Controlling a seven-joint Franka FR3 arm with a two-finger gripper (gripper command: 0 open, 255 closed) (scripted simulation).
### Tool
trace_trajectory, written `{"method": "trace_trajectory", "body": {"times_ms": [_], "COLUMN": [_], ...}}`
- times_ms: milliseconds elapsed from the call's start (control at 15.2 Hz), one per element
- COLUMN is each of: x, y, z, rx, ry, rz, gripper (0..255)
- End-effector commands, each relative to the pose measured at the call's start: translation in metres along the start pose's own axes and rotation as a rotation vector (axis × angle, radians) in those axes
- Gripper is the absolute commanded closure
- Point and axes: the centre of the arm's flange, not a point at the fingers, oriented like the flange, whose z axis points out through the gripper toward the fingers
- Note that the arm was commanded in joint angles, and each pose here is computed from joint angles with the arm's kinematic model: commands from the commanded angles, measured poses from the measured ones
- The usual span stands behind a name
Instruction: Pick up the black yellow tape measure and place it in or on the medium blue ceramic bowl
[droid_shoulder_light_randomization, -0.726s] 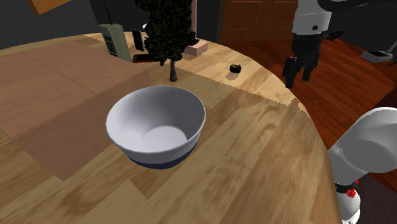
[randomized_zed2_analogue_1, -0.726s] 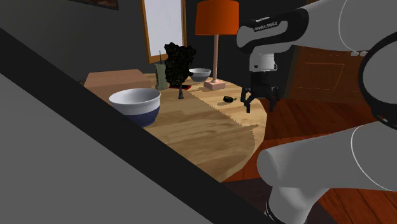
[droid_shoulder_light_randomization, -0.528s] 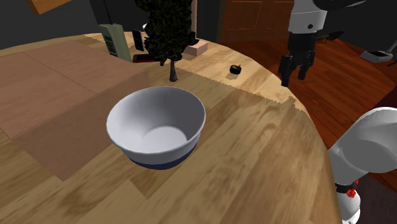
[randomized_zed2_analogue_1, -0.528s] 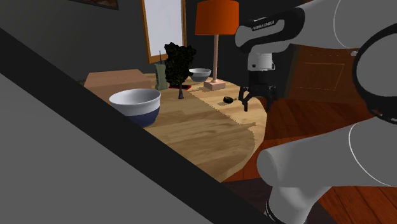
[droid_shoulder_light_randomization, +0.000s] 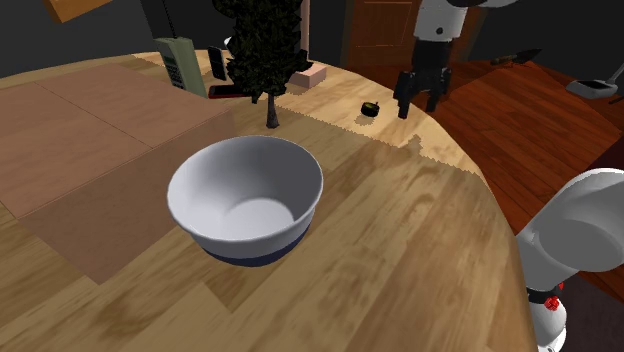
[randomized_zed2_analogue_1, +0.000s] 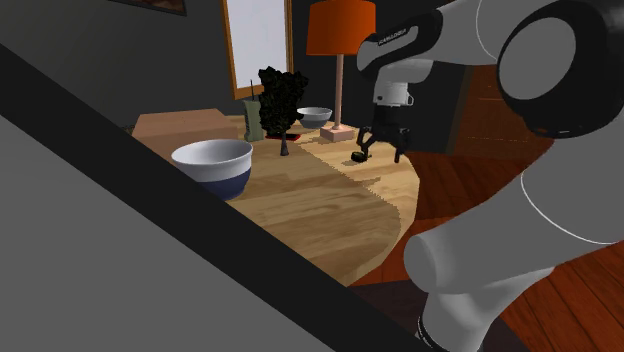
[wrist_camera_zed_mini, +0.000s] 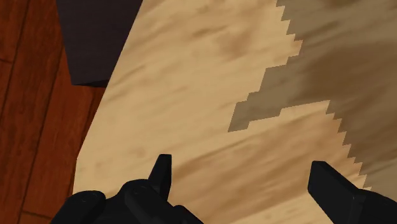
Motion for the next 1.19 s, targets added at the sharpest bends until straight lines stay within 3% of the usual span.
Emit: {"method": "trace_trajectory", "body": {"times_ms": [0, 462, 1122], "x": [0.020, 0.091, 0.096], "y": [-0.008, -0.028, -0.032], "z": [-0.006, -0.029, 0.010], "rx": [0.022, 0.097, 0.097], "ry": [0.023, 0.099, 0.099], "rz": [0.012, 0.052, 0.053], "gripper": [0, 0, 0]}}
